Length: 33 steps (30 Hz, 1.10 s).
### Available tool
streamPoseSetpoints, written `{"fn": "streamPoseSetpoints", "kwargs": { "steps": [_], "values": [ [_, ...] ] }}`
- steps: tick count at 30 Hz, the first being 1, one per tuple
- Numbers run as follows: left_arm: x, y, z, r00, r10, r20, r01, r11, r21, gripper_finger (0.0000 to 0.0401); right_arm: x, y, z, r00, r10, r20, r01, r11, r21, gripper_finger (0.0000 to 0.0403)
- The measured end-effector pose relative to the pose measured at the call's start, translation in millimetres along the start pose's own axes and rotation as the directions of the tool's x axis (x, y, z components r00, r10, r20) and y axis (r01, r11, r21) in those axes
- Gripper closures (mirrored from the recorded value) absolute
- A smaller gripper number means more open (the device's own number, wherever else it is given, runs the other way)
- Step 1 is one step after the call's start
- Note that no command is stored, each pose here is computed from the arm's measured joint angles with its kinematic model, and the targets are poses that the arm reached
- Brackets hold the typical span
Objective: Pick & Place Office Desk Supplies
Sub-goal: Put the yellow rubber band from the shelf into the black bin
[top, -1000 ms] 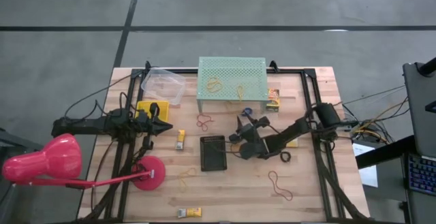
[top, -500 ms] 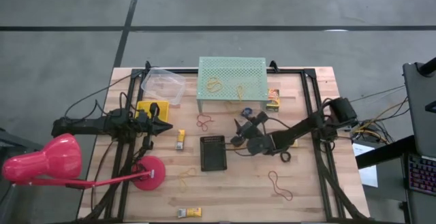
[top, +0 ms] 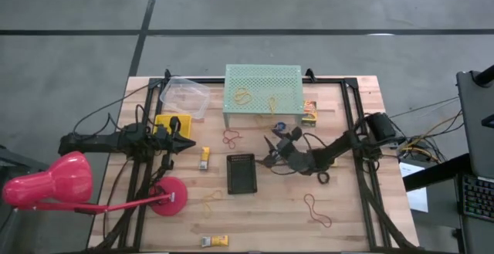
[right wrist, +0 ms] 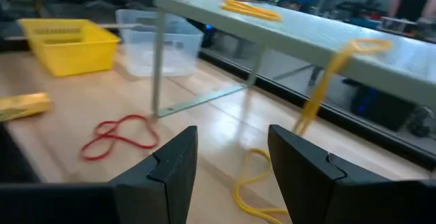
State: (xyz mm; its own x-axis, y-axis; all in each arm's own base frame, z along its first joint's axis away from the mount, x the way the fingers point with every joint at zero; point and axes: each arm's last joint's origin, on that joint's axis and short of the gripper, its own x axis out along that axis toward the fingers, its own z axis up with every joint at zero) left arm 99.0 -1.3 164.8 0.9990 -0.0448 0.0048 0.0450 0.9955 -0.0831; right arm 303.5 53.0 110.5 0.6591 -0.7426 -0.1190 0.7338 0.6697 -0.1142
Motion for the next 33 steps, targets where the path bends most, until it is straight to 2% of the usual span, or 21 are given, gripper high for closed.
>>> {"fn": "streamPoseSetpoints", "kwargs": {
  "steps": [7, 12, 18, 27, 33],
  "values": [
    [0, 0, 0, 1.000, 0.000, 0.000, 0.000, 1.000, 0.000, 0.0378, 14, 4, -14, 0.983, -0.181, 0.022, 0.183, 0.980, -0.082, 0.0225],
    [0, 0, 0, 1.000, 0.000, 0.000, 0.000, 1.000, 0.000, 0.0378, 33, 2, -15, 0.971, -0.237, 0.018, 0.238, 0.970, -0.054, 0.0225],
    [0, 0, 0, 1.000, 0.000, 0.000, 0.000, 1.000, 0.000, 0.0378, 52, -7, -12, 0.964, -0.266, 0.010, 0.266, 0.963, -0.032, 0.0225],
    [0, 0, 0, 1.000, 0.000, 0.000, 0.000, 1.000, 0.000, 0.0378, 67, -17, -5, 0.977, -0.213, 0.009, 0.213, 0.977, -0.005, 0.0225],
    [0, 0, 0, 1.000, 0.000, 0.001, 0.000, 1.000, 0.000, 0.0378, 65, -16, -4, 0.979, -0.202, 0.013, 0.202, 0.979, -0.007, 0.0254]
  ]
}}
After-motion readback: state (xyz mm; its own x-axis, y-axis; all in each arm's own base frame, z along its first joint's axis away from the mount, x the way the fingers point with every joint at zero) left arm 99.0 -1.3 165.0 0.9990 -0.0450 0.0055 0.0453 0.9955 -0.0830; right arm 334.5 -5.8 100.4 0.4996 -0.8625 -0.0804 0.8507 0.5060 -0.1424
